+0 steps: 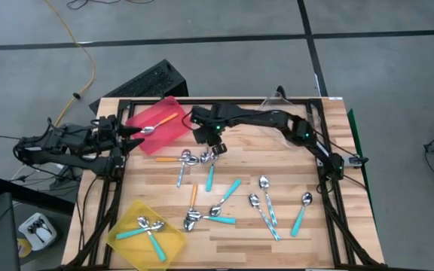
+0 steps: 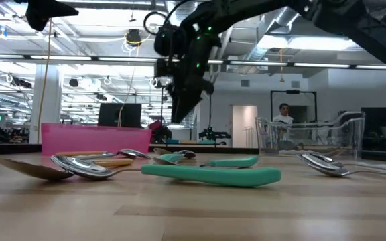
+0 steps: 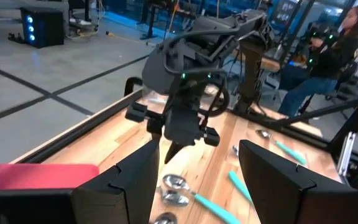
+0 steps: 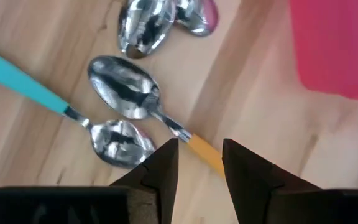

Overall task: Sort silverware by color (type)
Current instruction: Put the orange spoon into the red bin

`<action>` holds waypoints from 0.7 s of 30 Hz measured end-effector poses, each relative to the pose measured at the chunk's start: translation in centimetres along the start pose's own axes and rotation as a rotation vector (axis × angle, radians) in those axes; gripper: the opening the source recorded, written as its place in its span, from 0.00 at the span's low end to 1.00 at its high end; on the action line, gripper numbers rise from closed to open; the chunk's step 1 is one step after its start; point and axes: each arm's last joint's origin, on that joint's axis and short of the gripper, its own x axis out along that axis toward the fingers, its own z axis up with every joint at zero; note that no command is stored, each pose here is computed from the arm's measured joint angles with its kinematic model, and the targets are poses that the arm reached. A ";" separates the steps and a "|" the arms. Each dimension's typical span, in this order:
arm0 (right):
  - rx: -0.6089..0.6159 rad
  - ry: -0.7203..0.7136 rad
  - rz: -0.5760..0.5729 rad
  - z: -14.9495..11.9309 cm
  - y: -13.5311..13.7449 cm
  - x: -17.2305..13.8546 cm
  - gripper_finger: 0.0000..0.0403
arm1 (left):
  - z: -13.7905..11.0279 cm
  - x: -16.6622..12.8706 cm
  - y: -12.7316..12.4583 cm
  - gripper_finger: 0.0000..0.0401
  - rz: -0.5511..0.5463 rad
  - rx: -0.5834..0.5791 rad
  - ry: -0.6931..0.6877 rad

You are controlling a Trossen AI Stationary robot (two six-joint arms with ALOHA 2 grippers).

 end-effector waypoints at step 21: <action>0.135 0.044 -0.052 3.6 5.0 3.3 0.37 | 0.0 0.0 0.0 0.51 0.005 -0.024 -0.004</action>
